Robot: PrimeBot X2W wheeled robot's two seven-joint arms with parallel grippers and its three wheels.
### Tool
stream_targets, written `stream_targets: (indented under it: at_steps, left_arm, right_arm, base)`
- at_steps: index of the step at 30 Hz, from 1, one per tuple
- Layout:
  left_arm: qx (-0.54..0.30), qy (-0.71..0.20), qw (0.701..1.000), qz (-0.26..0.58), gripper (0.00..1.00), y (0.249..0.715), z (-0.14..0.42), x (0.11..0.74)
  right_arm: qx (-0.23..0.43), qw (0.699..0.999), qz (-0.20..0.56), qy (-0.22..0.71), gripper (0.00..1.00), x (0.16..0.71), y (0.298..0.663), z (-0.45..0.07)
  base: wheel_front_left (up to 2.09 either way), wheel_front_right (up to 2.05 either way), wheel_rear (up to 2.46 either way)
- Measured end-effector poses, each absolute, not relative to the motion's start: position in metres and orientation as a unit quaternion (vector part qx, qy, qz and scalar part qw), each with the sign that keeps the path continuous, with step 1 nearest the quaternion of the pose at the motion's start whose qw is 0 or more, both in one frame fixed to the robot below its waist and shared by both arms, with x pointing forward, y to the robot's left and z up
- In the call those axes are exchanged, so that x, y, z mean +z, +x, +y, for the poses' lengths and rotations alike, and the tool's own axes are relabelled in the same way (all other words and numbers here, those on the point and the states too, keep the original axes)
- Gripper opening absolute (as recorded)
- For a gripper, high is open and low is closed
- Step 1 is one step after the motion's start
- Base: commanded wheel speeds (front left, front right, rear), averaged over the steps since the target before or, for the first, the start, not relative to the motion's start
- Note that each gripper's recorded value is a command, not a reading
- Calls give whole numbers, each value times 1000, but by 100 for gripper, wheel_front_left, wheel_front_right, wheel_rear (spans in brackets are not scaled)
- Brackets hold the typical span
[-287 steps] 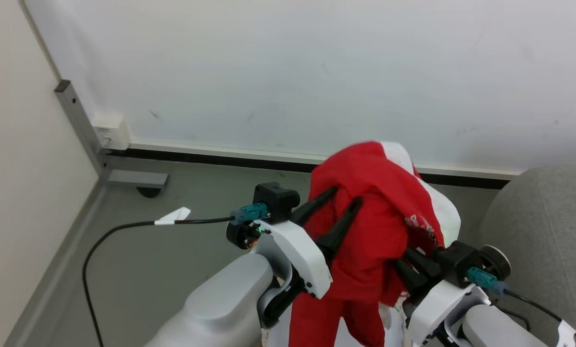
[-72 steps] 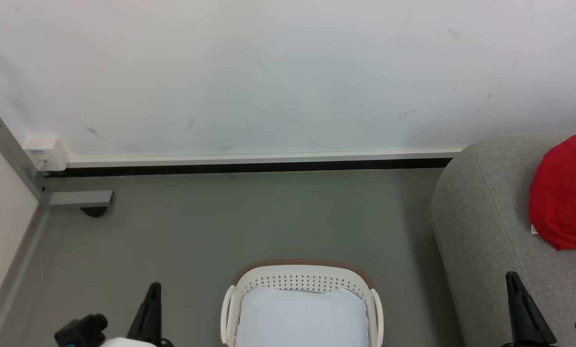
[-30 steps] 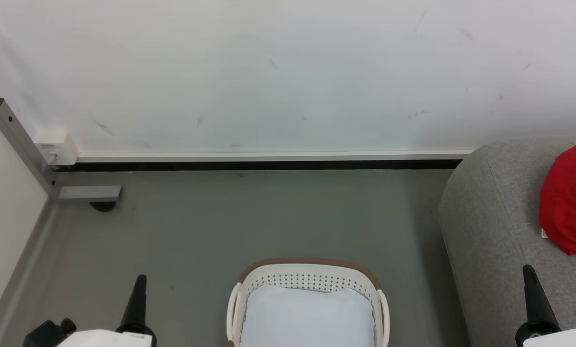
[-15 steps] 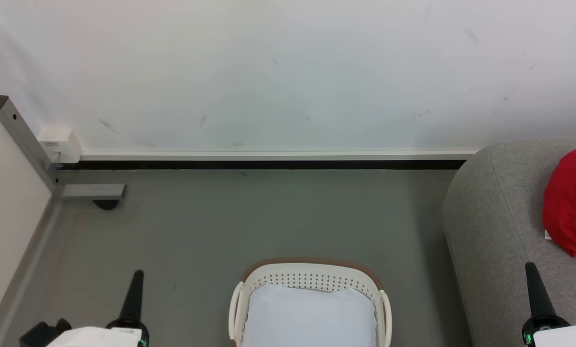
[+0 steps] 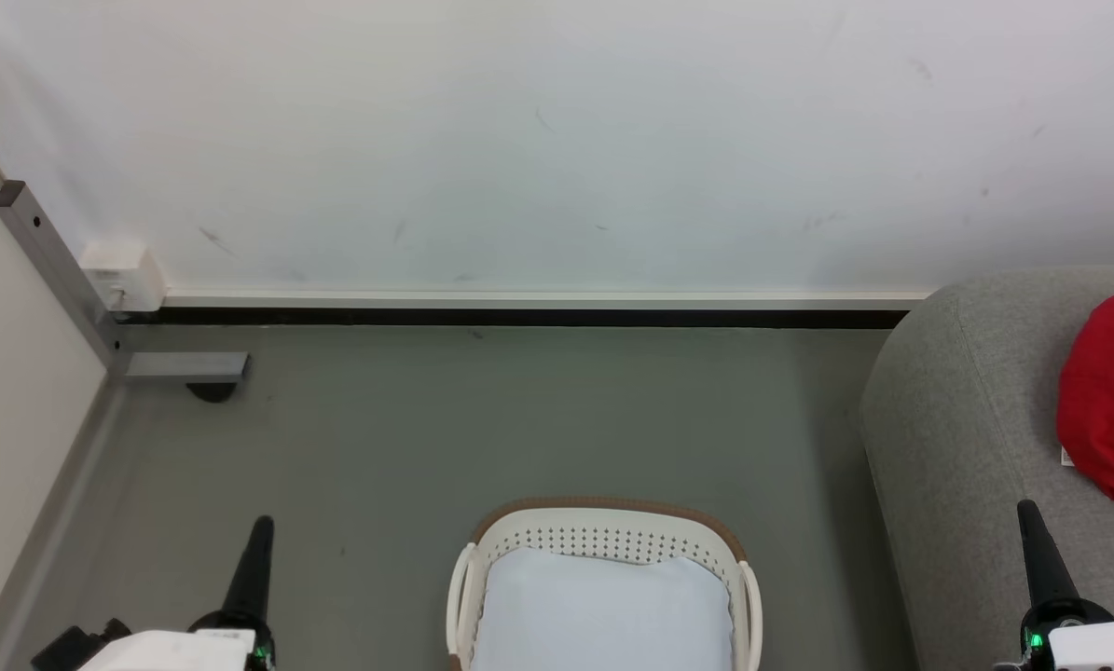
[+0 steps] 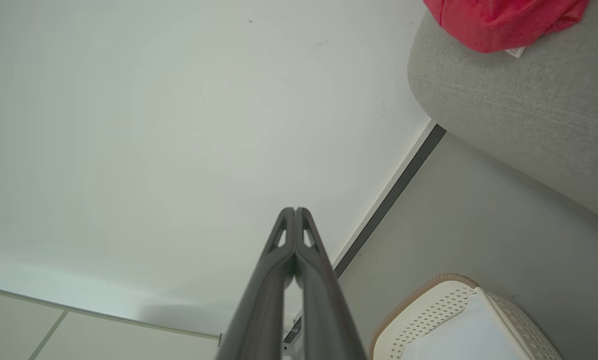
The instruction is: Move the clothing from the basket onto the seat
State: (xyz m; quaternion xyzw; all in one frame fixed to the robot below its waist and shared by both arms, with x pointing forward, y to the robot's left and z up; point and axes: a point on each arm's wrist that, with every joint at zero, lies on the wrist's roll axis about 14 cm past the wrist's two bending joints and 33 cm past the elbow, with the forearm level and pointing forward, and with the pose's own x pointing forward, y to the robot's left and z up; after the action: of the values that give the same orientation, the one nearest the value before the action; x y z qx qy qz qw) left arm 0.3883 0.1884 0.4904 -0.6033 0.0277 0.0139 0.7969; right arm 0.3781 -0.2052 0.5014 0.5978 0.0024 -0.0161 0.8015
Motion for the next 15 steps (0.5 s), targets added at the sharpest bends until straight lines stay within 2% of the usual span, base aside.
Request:
stream_targets:
  at_steps: [15]
  left_arm:
    - [11, -649, 760, 19, 0, 388, 193, 496]
  right_arm:
    - [-14, 763, 4, 646, 0, 501, 381, -203]
  base:
    - [0, 0, 0]
